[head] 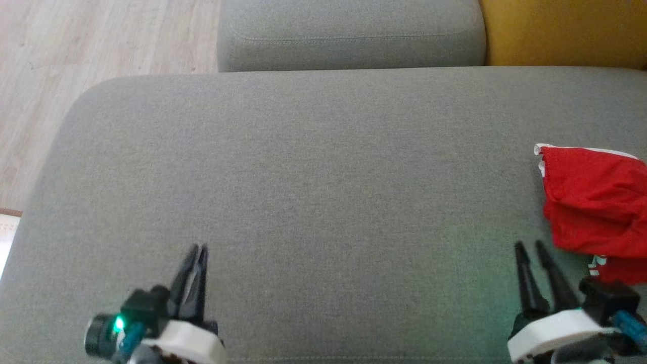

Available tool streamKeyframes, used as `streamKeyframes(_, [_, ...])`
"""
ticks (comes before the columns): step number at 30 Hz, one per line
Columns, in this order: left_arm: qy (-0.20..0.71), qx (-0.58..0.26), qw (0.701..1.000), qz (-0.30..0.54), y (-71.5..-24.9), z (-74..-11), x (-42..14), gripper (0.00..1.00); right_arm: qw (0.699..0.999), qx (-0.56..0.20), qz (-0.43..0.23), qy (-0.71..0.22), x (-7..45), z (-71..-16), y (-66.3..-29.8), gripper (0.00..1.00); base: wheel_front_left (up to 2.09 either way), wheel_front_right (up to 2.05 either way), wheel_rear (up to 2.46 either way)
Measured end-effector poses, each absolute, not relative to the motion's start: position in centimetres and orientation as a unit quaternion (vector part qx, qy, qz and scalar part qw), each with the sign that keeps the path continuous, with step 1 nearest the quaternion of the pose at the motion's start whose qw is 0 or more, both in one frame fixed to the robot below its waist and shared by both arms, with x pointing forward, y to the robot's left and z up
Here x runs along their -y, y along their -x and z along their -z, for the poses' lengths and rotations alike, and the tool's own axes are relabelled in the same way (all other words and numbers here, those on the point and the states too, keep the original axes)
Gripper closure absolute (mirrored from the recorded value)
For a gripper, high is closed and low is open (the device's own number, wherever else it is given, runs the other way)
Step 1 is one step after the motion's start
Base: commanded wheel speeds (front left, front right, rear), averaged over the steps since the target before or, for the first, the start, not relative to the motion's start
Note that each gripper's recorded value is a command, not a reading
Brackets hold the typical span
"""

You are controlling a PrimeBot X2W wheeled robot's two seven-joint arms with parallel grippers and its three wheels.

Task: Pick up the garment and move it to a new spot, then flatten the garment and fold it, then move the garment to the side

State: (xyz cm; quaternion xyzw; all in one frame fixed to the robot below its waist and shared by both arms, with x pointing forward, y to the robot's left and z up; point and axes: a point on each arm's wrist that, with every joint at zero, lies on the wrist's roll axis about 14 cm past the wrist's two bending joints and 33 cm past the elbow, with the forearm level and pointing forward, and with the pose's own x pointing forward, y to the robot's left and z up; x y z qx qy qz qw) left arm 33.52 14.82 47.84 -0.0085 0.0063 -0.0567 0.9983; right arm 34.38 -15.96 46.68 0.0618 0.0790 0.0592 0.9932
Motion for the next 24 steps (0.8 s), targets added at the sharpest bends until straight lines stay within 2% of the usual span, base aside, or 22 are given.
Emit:
streamKeyframes(4, [0.027, -0.039, 0.998, 0.050, -32.5, -46.0, -15.0, 1.00, 0.991, -0.096, -0.054, -0.078, 16.1, -45.6, -33.8, 1.00, 0.00, 0.00, 0.00])
streamKeyframes(24, [0.138, -0.065, 0.988, 0.018, -33.1, -45.5, -16.1, 1.00, 0.976, -0.101, -0.031, -0.191, 16.6, -45.3, -33.8, 1.00, 0.00, 0.00, 0.00])
